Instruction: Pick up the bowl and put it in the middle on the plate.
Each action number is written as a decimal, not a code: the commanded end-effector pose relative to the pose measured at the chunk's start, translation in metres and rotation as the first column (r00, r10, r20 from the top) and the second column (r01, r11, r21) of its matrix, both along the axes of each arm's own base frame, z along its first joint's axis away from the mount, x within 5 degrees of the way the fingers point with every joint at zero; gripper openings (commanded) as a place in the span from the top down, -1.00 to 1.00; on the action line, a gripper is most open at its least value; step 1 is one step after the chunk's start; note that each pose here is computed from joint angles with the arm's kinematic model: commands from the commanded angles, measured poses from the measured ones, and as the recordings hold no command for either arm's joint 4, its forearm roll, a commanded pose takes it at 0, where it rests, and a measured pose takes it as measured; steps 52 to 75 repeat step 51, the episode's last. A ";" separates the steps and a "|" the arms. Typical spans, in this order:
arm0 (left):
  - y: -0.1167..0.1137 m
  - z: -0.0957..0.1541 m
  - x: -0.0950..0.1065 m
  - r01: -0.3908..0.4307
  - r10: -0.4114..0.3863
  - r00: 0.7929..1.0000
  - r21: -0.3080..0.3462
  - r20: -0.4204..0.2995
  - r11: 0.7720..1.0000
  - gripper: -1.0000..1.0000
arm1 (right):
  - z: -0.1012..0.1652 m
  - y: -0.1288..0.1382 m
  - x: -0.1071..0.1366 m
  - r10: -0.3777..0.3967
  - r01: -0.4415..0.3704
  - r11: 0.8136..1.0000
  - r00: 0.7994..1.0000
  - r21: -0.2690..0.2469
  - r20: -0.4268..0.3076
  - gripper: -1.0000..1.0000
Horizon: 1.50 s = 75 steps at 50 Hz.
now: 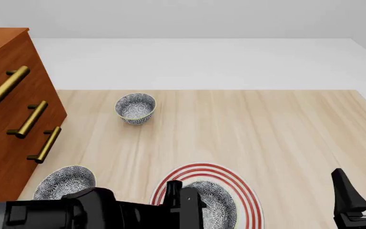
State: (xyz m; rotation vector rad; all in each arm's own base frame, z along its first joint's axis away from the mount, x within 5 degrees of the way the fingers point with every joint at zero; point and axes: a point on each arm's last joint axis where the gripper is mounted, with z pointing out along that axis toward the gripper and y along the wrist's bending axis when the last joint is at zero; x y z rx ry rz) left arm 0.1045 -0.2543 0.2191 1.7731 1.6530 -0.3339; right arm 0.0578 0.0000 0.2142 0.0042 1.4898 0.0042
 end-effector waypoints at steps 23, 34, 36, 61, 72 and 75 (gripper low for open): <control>0.045 0.029 0.002 -0.149 0.146 0.989 -0.119 -0.029 0.982 -1.00 | 0.000 0.000 0.000 0.000 0.000 1.000 1.000 0.000 0.000 -1.00; 0.071 0.042 0.004 -0.212 0.214 0.977 -0.192 -0.012 0.958 -1.00 | 0.000 0.000 0.000 0.000 0.000 1.000 1.000 0.000 0.000 -1.00; 0.072 0.041 0.003 -0.216 0.216 0.976 -0.193 -0.017 0.957 -1.00 | 0.000 0.000 0.000 0.000 0.000 1.000 1.000 0.000 0.000 -1.00; 0.114 0.044 0.005 -0.324 0.345 0.938 -0.313 0.014 0.893 -1.00 | 0.000 0.000 0.000 0.000 0.000 1.000 1.000 0.000 0.000 -1.00; 0.114 0.044 0.005 -0.324 0.345 0.938 -0.313 0.014 0.893 -1.00 | 0.000 0.000 0.000 0.000 0.000 1.000 1.000 0.000 0.000 -1.00; 0.114 0.044 0.005 -0.324 0.345 0.938 -0.313 0.014 0.893 -1.00 | 0.000 0.000 0.000 0.000 0.000 1.000 1.000 0.000 0.000 -1.00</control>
